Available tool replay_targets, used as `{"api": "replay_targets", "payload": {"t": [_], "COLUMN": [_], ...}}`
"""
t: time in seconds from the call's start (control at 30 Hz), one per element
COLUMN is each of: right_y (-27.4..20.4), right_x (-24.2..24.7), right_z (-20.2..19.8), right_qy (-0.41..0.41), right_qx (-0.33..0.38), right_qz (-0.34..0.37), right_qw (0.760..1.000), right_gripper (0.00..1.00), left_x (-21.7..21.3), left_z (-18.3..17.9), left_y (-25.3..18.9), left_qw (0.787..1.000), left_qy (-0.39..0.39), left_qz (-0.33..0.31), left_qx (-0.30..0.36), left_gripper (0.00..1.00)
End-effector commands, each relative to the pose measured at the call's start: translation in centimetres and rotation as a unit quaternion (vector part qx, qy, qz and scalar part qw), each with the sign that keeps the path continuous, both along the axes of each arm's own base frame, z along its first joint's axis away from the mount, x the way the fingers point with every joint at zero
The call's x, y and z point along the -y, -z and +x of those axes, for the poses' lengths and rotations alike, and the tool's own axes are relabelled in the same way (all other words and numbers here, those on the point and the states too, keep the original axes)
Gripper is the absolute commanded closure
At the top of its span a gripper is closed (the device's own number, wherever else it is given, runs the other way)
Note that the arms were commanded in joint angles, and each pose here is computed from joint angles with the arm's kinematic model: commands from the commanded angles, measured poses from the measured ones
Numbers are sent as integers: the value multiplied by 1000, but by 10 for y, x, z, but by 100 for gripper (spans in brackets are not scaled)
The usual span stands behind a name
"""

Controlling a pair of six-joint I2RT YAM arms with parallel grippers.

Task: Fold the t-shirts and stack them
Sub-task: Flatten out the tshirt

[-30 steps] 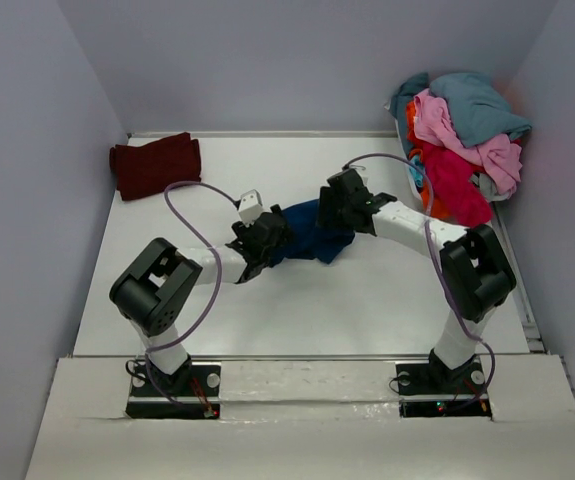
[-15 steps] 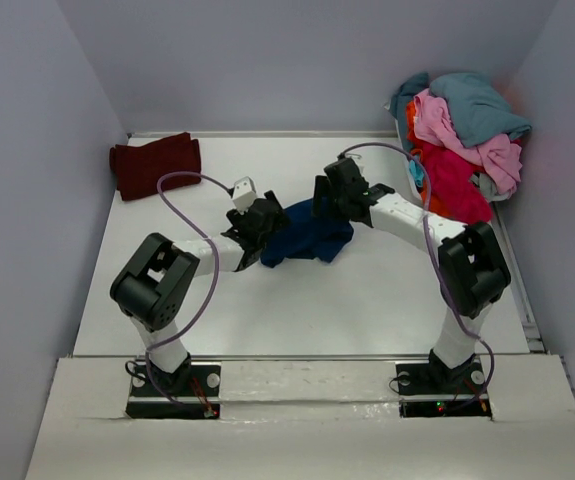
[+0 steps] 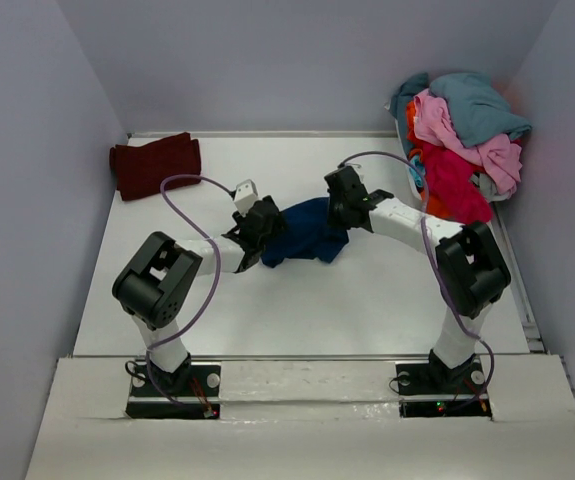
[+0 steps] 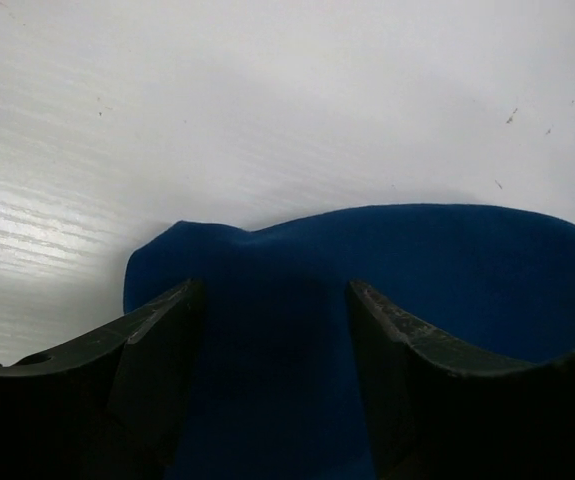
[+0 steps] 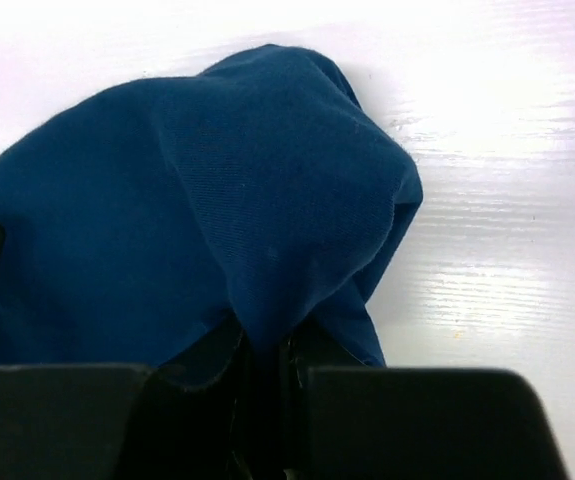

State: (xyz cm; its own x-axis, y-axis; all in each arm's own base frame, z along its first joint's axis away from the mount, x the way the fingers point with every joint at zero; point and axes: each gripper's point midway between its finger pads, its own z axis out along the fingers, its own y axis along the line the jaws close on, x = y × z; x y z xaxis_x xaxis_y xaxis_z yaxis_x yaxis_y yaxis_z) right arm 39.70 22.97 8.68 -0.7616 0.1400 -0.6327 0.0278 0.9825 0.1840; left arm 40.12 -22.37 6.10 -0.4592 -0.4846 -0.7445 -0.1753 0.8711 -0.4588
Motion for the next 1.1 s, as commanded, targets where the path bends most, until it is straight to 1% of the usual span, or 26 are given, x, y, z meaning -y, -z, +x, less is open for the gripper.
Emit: {"api": "replay_targets", "payload": {"t": [0.0, 0.03, 0.07, 0.13, 0.2, 0.23, 0.33, 0.47, 0.57, 0.63, 0.73, 0.8, 0.83, 0.9, 0.97, 1.03, 1.07], "right_y": [-34, -35, -49, -62, -77, -95, -123, -128, -134, -147, -162, -171, -174, -189, -202, -220, -218], "right_x": [-11, -10, -16, -20, -24, -30, -41, -41, -39, -44, -53, -53, -55, -56, -70, -78, -86], "right_z": [16, 19, 22, 27, 29, 33, 34, 40, 39, 35, 26, 21, 16, 10, -4, -13, -21], "right_qy": [-9, -12, -17, -22, -28, -33, -45, -43, -39, -45, -54, -51, -54, -50, -66, -66, -78], "right_qx": [36, 37, 47, 62, 76, 94, 117, 120, 131, 145, 159, 170, 175, 191, 206, 229, 228], "right_qz": [8, 0, -1, -13, -17, -17, -20, -32, -45, -48, -48, -60, -68, -73, -75, -78, -89], "right_qw": [999, 999, 999, 998, 997, 995, 992, 991, 990, 987, 985, 982, 981, 978, 973, 968, 967], "right_gripper": [93, 93, 93, 93, 93, 93, 93, 93, 93, 93, 93, 93, 93, 93, 93, 93, 93], "left_x": [-1, -1, -1, 0, -1, -1, 1, 1, -8, -9, -4, -6, -9, -20, -32, -38, -41], "left_z": [6, 6, 7, 8, 9, 10, 12, 10, 5, 4, 7, 5, 3, 2, -1, -8, -11], "left_y": [-24, -28, -32, -37, -43, -44, -51, -49, -44, -47, -46, -52, -59, -74, -79, -92, -104], "left_qw": [999, 999, 999, 999, 998, 998, 998, 998, 999, 998, 998, 997, 996, 994, 992, 989, 986], "left_qy": [-12, -11, -11, -12, -15, -17, -13, -11, -21, -24, -23, -27, -32, -51, -67, -72, -74], "left_qz": [-15, -16, -17, -20, -22, -19, -21, -17, -9, -14, -23, -36, -45, -39, -38, -55, -65], "left_qx": [38, 41, 45, 49, 55, 56, 61, 51, 47, 55, 50, 63, 76, 93, 101, 120, 134], "left_gripper": [29, 28, 27, 24, 23, 21, 19, 16, 13, 12, 12, 12, 12, 12, 11, 12, 12]}}
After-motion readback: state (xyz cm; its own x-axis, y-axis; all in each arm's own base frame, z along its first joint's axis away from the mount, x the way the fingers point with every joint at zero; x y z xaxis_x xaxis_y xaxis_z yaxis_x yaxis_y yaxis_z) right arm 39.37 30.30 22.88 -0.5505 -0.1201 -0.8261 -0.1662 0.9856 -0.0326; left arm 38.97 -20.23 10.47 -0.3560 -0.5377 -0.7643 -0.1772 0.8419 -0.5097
